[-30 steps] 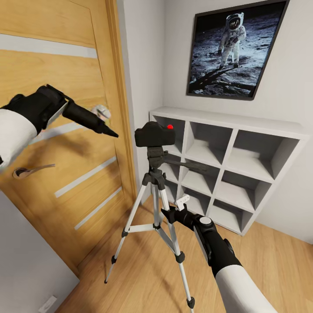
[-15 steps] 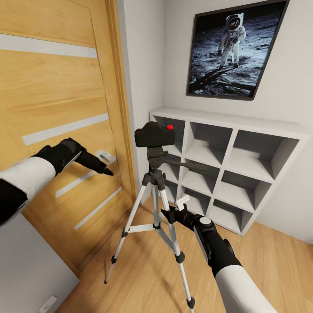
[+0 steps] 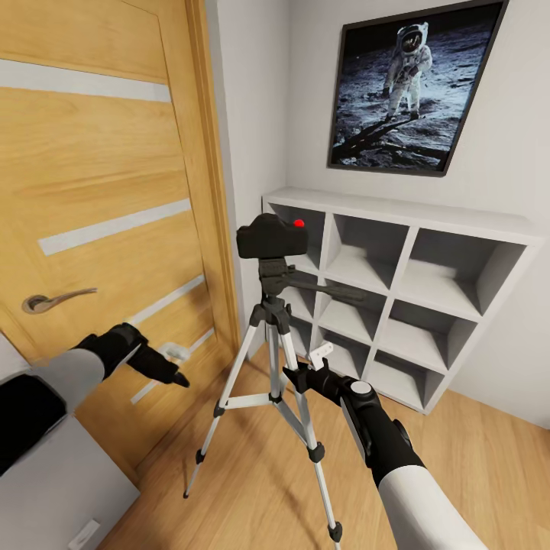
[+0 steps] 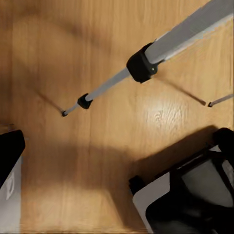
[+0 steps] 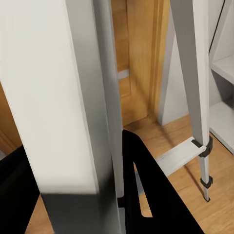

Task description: Attach the digital camera to the camera tripod in the bedroom.

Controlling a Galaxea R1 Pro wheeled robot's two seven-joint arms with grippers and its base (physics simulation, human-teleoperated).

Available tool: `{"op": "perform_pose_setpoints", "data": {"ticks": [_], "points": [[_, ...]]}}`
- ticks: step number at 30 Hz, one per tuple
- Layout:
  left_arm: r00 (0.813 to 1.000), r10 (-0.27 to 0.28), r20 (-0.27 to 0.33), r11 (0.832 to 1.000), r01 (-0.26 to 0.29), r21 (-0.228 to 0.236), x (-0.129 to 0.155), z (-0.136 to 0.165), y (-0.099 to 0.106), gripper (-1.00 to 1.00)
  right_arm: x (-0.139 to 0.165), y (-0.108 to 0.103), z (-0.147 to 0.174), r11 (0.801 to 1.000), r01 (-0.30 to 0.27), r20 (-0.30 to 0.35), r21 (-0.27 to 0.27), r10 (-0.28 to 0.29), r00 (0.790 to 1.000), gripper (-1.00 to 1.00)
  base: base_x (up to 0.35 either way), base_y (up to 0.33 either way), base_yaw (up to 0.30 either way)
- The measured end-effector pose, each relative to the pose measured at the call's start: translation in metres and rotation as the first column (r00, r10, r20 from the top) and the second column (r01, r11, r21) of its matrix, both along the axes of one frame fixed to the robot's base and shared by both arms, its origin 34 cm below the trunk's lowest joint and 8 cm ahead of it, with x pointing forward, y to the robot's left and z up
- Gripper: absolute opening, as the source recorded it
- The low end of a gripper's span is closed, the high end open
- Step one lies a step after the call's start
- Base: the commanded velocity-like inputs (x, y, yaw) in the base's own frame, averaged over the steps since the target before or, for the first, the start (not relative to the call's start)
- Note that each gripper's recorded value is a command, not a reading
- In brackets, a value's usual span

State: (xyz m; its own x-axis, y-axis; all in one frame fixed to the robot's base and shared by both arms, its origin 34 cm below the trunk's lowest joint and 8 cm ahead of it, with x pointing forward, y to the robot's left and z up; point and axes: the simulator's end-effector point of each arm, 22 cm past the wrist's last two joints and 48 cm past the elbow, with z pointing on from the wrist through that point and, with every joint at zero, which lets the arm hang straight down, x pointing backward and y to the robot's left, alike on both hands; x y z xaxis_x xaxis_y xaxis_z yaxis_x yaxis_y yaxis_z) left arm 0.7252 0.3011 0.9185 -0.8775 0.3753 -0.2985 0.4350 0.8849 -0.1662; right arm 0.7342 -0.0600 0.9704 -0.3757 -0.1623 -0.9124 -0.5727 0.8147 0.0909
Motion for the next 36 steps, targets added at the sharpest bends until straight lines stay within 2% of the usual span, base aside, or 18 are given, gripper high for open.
{"op": "perform_pose_setpoints", "data": {"ticks": [1,4,7,10,14,16,20,21,25,26,29,31,32,34,36], "points": [[1.000,0.015,-0.021,1.000,-0.015,-0.013,-0.010,-0.011,0.000,1.00,0.000,0.000,0.000,1.000,0.000,0.000,0.000,0.000,1.000,-1.00,0.000,0.000,0.000],[0.988,0.087,-0.130,0.991,-0.098,-0.085,-0.065,-0.064,-0.008,1.00,0.000,0.000,0.000,1.000,0.000,0.000,0.000,0.000,1.000,-1.00,0.000,0.000,0.000],[0.972,0.123,-0.202,0.983,-0.148,-0.112,-0.105,-0.098,-0.014,1.00,0.000,0.000,0.000,1.000,0.000,0.000,0.000,0.000,1.000,-1.00,0.000,0.000,0.000],[0.942,0.172,-0.287,0.972,-0.210,-0.108,-0.161,-0.141,-0.018,1.00,0.000,0.000,0.000,1.000,0.000,0.000,0.000,0.000,1.000,-1.00,0.000,0.000,0.000],[0.913,0.216,-0.347,0.962,-0.260,-0.085,-0.217,-0.180,-0.024,1.00,0.000,0.000,0.000,1.000,0.000,0.000,0.000,0.000,1.000,-1.00,0.000,0.000,0.000],[0.900,0.246,-0.359,0.953,-0.292,-0.080,-0.251,-0.204,-0.028,1.00,0.000,0.000,0.000,1.000,-0.001,0.000,0.000,0.001,1.000,-1.00,0.000,0.000,0.000],[0.895,0.295,-0.334,0.935,-0.342,-0.090,-0.284,-0.227,-0.030,1.00,0.000,0.000,0.000,1.000,-0.002,0.000,-0.001,0.002,1.000,-1.00,0.000,0.000,0.000],[0.891,0.327,-0.315,0.925,-0.370,-0.086,-0.296,-0.237,-0.028,1.00,0.000,0.000,0.000,1.000,-0.002,0.000,-0.001,0.002,1.000,-1.00,0.000,0.000,0.000],[0.864,0.418,-0.281,0.895,-0.445,-0.036,-0.325,-0.257,-0.014,1.00,0.000,0.000,0.000,1.000,-0.003,0.001,-0.001,0.003,1.000,-1.00,0.000,0.000,0.000],[0.843,0.468,-0.266,0.876,-0.483,0.010,-0.340,-0.265,-0.003,1.00,0.000,0.000,0.000,1.000,-0.003,0.001,-0.002,0.003,1.000,-1.00,0.000,0.000,0.000],[0.792,0.556,-0.250,0.828,-0.555,0.083,-0.367,-0.277,0.012,1.00,0.000,0.000,0.000,1.000,-0.004,0.000,-0.002,0.004,1.000,-1.00,0.000,0.000,0.000],[0.753,0.612,-0.242,0.789,-0.600,0.129,-0.384,-0.284,0.018,1.00,-0.001,0.000,0.000,1.000,-0.005,0.000,-0.002,0.005,1.000,-1.00,0.000,0.000,0.000],[0.712,0.661,-0.236,0.750,-0.639,0.172,-0.399,-0.289,0.022,1.00,-0.001,0.000,0.000,1.000,-0.005,0.000,-0.002,0.005,1.000,-1.00,0.000,0.000,0.000],[0.670,0.705,-0.232,0.709,-0.673,0.212,-0.414,-0.292,0.023,1.00,-0.001,0.000,0.000,1.000,-0.006,0.000,-0.003,0.006,1.000,-1.00,0.000,0.000,0.000],[0.638,0.737,-0.226,0.676,-0.693,0.248,-0.427,-0.295,0.026,1.00,-0.001,0.000,0.000,1.000,-0.006,-0.001,-0.003,0.006,1.000,-1.00,0.000,0.000,0.000]]}}
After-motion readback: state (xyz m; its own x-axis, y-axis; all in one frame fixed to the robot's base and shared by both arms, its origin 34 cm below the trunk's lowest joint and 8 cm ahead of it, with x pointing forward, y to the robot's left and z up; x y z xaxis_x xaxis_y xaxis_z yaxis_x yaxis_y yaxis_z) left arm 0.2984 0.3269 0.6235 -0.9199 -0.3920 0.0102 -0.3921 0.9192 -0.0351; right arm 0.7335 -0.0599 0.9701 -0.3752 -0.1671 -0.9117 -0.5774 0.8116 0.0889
